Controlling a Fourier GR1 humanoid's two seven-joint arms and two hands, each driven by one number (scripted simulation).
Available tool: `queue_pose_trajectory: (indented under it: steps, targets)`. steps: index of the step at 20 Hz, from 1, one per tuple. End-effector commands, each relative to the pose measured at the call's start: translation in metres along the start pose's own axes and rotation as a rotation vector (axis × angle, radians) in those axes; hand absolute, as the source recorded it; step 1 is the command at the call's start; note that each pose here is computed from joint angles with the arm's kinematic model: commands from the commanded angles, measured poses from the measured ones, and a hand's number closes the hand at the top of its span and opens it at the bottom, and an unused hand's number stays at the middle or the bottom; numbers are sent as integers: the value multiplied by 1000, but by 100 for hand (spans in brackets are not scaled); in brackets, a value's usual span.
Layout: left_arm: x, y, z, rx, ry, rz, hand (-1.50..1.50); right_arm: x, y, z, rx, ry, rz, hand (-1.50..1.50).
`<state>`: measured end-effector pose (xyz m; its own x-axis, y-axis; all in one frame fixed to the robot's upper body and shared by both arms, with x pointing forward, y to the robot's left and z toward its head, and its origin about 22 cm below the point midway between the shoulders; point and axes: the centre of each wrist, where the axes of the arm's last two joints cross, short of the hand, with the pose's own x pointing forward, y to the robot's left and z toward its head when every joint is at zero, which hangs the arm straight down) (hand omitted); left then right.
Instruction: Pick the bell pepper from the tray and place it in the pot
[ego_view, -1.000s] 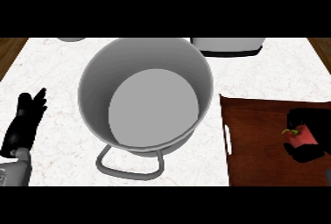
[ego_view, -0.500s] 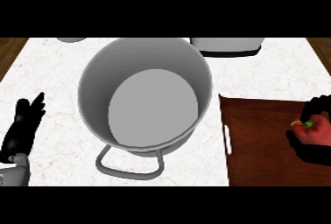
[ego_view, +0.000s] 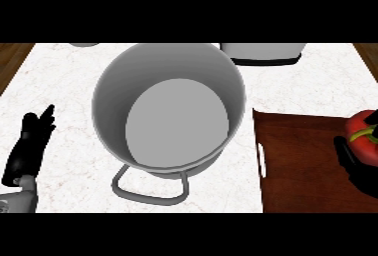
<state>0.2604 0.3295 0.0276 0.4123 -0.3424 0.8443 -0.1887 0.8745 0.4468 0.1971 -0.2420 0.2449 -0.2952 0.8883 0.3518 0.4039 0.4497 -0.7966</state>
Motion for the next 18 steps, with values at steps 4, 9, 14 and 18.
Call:
queue_pose_trajectory:
  steps: [4, 9, 14, 18]
  targets:
    - [5, 10, -10, -23, -11, -2, 0, 84, -13, -27, 63, -61, -26, 150]
    - [-5, -11, -1, -4, 12, -15, 0, 118, 9, -74, 151, -4, -62, 150]
    - [1, 4, -13, -10, -5, -5, 0, 142, 37, -109, 240, 26, -108, 150]
    - [-8, -9, -6, -17, 0, 10, 0, 157, 71, -119, 329, 30, -70, 150]
